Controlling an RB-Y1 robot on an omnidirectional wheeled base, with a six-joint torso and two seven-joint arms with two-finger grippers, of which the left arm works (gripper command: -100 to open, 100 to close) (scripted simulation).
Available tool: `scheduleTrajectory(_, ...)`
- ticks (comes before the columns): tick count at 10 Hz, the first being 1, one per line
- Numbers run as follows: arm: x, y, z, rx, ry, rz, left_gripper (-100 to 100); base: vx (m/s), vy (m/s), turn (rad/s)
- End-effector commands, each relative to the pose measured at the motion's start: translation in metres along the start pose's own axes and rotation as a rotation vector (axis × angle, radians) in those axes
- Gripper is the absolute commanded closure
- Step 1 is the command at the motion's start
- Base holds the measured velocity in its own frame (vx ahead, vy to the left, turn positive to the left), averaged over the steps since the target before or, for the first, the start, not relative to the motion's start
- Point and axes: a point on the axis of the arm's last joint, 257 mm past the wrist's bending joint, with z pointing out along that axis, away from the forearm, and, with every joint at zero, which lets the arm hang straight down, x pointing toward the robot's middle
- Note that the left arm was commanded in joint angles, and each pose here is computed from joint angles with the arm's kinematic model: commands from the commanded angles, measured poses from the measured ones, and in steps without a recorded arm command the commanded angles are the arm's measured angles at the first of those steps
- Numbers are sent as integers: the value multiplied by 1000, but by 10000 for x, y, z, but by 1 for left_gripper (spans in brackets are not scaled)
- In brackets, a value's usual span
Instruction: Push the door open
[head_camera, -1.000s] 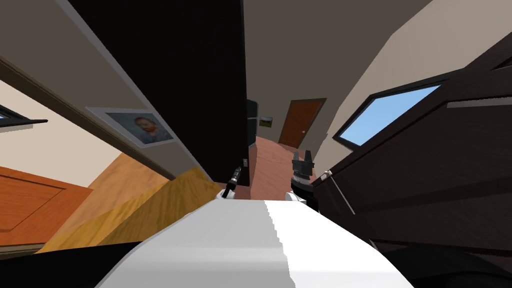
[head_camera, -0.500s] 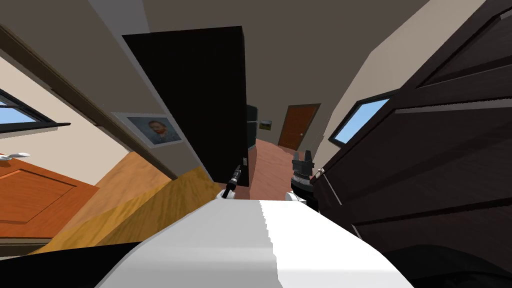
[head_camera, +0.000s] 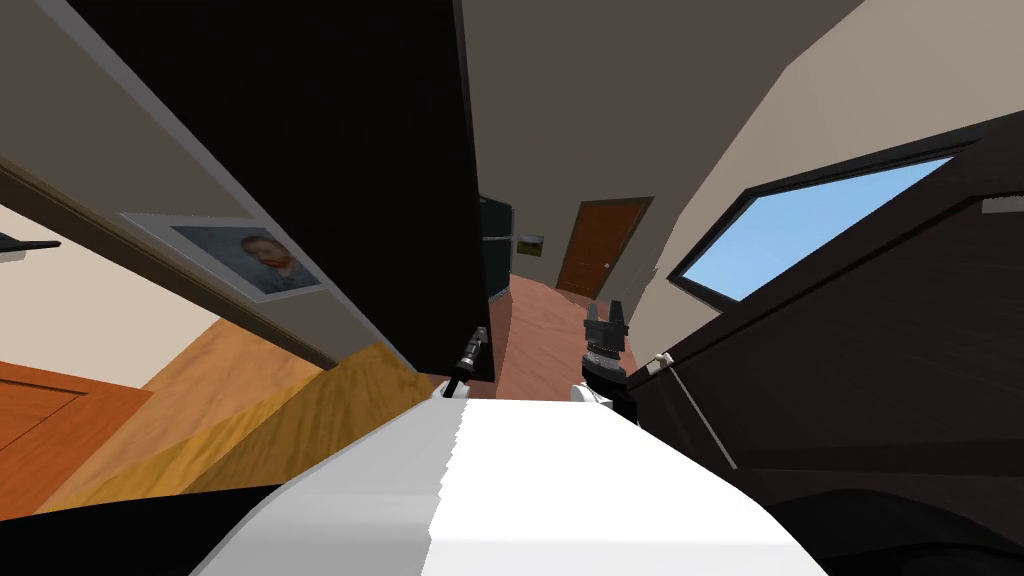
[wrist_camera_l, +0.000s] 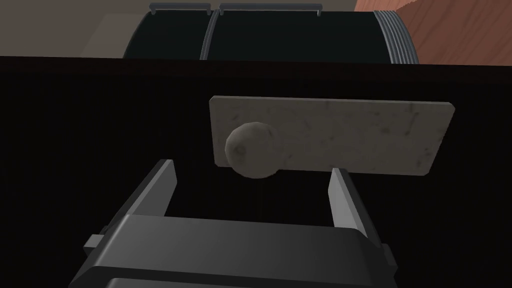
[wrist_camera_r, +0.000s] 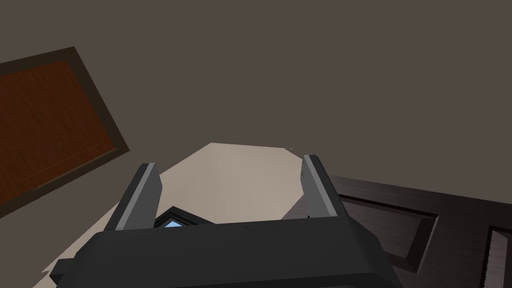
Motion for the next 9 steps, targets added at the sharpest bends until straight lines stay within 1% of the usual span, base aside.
scheduleTrajectory(1, -1, -3, -16, 4, -4, -2, -100, 230, -61, -34)
scheduleTrajectory(2, -4, -1, -10, 2, -3, -1, -100, 102, -36, 7)
scheduleTrajectory(3, -4, -1, -10, 2, -3, -1, 100, -22, 6, 6)
scheduleTrajectory(8, -4, -1, -10, 2, -3, -1, 100, -19, 6, -5)
scheduleTrajectory(9, -110, 23, -28, -5, -25, 5, 100, 100, -40, 10)
